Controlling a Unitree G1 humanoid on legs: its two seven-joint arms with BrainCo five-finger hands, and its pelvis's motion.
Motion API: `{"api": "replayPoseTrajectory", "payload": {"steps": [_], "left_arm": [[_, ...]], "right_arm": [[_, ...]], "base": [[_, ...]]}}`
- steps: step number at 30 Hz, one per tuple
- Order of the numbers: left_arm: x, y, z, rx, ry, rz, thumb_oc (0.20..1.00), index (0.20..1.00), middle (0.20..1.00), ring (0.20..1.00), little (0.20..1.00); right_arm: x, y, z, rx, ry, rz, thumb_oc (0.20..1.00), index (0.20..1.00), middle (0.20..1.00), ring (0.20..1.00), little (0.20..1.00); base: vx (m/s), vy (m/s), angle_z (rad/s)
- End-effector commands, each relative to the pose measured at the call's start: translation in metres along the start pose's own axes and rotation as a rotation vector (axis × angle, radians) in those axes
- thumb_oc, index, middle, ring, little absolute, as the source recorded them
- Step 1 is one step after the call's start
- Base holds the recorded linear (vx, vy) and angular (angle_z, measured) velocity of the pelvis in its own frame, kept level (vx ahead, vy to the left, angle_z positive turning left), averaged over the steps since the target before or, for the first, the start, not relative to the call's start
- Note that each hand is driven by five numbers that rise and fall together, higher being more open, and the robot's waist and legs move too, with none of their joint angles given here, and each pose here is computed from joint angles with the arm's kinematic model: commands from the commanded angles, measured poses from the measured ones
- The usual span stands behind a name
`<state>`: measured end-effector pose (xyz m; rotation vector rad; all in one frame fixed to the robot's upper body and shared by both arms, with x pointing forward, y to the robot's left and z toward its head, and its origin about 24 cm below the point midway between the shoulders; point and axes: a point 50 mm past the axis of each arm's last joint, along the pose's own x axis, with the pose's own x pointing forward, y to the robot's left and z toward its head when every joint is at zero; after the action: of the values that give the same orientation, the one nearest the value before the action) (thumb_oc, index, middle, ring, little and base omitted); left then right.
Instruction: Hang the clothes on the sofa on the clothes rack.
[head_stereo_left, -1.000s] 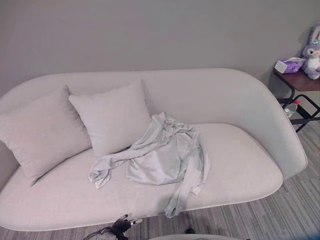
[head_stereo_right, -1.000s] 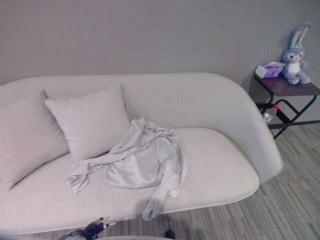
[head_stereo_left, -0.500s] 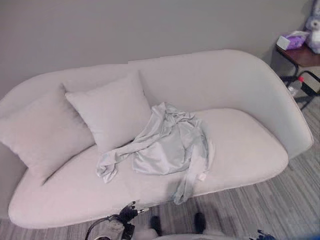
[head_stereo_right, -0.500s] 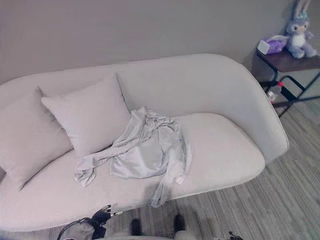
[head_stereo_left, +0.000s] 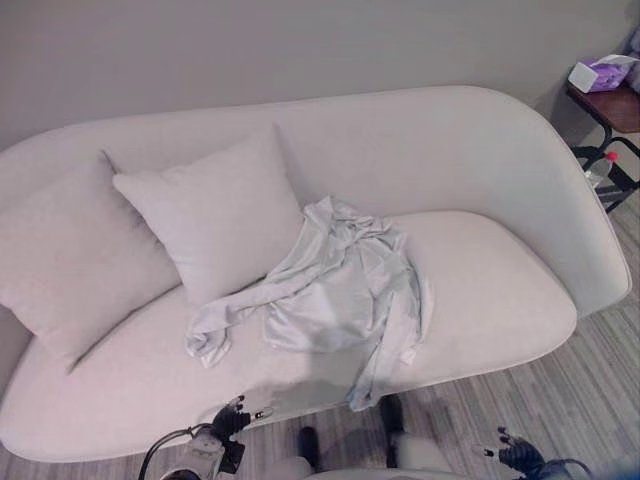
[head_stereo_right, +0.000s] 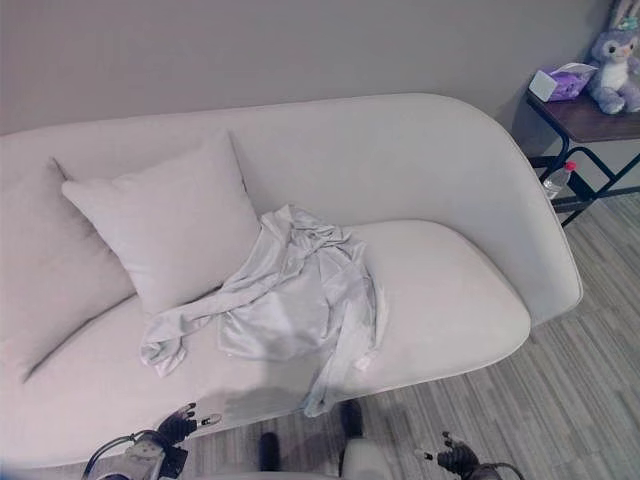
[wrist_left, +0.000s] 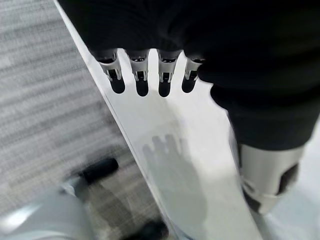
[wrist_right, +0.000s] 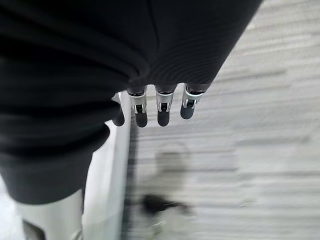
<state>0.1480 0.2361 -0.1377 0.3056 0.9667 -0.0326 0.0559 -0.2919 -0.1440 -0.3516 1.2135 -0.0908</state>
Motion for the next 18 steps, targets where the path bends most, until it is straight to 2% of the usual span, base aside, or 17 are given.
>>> {"api": "replayPoseTrajectory", "payload": {"steps": [1,4,9,15,18], "left_arm": [[0.003,0.004,0.026,-0.076,-0.119,0.013,1.0,1.0,1.0,1.0,1.0],[0.003,0.0,0.033,-0.093,-0.15,-0.002,1.0,1.0,1.0,1.0,1.0],[0.005,-0.006,0.059,-0.109,-0.227,0.001,1.0,1.0,1.0,1.0,1.0],[0.005,-0.015,0.059,-0.112,-0.232,0.005,1.0,1.0,1.0,1.0,1.0],[0.002,-0.008,0.071,-0.091,-0.29,0.008,1.0,1.0,1.0,1.0,1.0]], "right_arm": [[-0.003,-0.014,-0.007,0.015,0.005,-0.043,1.0,1.0,1.0,1.0,1.0],[-0.004,-0.015,-0.013,0.042,0.027,-0.054,1.0,1.0,1.0,1.0,1.0],[-0.001,-0.023,0.012,0.058,-0.054,-0.089,1.0,1.0,1.0,1.0,1.0],[0.001,-0.022,0.039,0.071,-0.153,-0.097,1.0,1.0,1.0,1.0,1.0],[-0.004,-0.04,0.061,0.073,-0.254,-0.138,1.0,1.0,1.0,1.0,1.0]], "base": [[0.15,-0.211,0.14],[0.08,-0.209,0.16],[-0.08,-0.084,0.35],[0.14,0.135,-0.05],[0.13,0.195,-0.35]]}}
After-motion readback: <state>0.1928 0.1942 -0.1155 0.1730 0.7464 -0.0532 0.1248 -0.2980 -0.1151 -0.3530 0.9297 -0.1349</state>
